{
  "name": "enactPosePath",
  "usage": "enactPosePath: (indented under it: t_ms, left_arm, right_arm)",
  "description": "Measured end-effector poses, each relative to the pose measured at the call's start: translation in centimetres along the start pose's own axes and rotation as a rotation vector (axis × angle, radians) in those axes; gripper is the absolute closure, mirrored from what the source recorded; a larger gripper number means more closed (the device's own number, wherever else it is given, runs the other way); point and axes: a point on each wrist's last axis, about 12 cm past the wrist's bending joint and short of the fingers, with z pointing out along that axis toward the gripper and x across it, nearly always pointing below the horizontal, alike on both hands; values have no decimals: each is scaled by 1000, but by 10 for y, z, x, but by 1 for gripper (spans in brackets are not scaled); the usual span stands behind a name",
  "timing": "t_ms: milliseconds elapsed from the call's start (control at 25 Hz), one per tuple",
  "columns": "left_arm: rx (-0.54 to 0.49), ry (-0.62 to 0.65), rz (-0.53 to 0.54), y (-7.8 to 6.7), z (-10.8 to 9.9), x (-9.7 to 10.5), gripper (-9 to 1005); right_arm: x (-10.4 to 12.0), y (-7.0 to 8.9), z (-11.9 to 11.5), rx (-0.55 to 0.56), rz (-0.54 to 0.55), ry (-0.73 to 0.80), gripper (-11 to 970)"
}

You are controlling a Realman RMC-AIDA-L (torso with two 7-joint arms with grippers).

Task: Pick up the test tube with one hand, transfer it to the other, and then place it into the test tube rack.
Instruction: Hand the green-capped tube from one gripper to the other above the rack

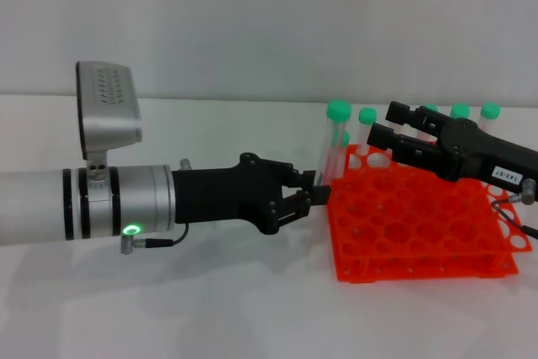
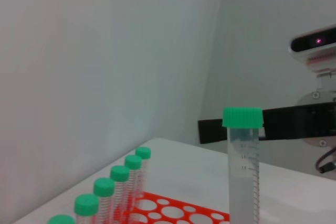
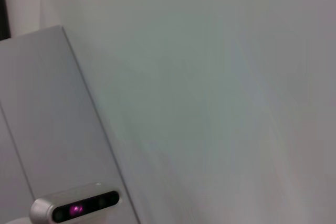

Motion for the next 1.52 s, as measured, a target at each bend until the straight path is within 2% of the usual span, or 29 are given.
enactPosePath:
  t_ms: [560,920,1440,1520]
  left_arm:
    - [30,6,34,0,14,-11,791]
    - [25,4,21,0,16,-9,793]
    - [38,17,14,-2,19,-6,794]
    - [42,21,15,-3,20,-5,794]
  right_arm:
    - [11,8,7,-10,21,-20,116]
    - [17,18,19,-39,-24,-52,117]
    - [17,15,27,-10,-42,-44,166]
    - [17,14,27,-10,-43,-43,229]
